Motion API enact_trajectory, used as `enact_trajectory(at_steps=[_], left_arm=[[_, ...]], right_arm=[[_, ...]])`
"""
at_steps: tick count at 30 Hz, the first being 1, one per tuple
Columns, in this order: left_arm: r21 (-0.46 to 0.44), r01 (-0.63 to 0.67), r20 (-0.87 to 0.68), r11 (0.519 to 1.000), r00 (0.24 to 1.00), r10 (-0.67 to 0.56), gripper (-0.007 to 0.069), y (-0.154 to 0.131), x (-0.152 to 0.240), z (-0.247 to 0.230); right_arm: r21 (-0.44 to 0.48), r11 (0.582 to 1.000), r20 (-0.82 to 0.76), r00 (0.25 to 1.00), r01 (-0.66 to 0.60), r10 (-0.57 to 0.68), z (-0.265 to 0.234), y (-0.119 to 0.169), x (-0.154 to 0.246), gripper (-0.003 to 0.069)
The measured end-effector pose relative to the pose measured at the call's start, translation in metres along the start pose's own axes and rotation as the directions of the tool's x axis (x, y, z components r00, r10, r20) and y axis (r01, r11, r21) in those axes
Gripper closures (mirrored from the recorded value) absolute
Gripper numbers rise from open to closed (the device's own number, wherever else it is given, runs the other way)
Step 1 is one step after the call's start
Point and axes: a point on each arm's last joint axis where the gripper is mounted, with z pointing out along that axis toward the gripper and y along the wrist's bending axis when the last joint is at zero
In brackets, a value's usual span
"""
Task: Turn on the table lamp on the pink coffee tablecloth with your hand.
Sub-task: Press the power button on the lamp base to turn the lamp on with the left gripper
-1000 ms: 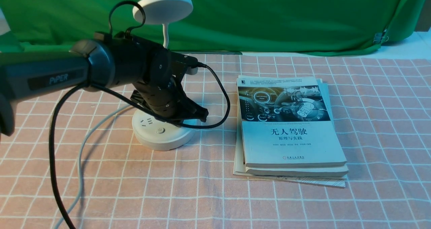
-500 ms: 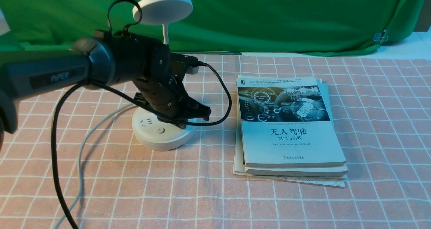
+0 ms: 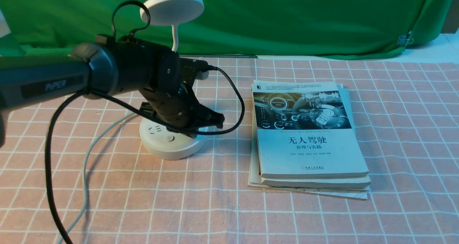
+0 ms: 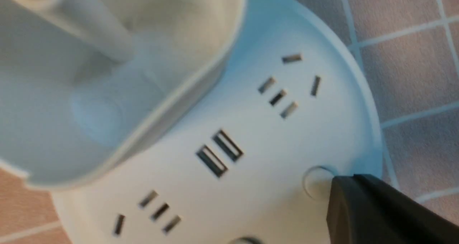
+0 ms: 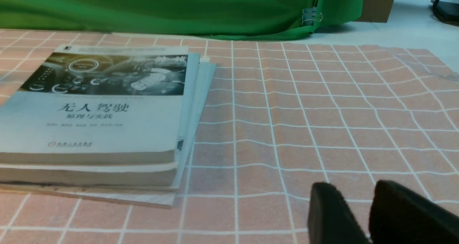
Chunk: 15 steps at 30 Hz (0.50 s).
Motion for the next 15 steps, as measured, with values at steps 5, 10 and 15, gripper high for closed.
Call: enact_trajectory(at_steps=[5,10,15], left_arm=[[-0.026,0.009,0.017,1.000,1.000,-0.008,0.0625,0.003,-0.001,0.004],[-0.028,0.007,0.019,1.000,1.000,-0.007,0.0625,0.004,-0.001,0.009],[-0.029,0.011,-0.003,1.000,1.000,-0.011,0.0625,0.004,0.000,0.014]], right_arm=[[0.000,1.000,0.000,1.000,0.000,0.000,0.000,0.000,0.000,0.0419],[0.000,1.000,0.000,1.000,0.000,0.000,0.000,0.000,0.000,0.0419],[0.000,1.000,0.000,1.000,0.000,0.000,0.000,0.000,0.000,0.0419]])
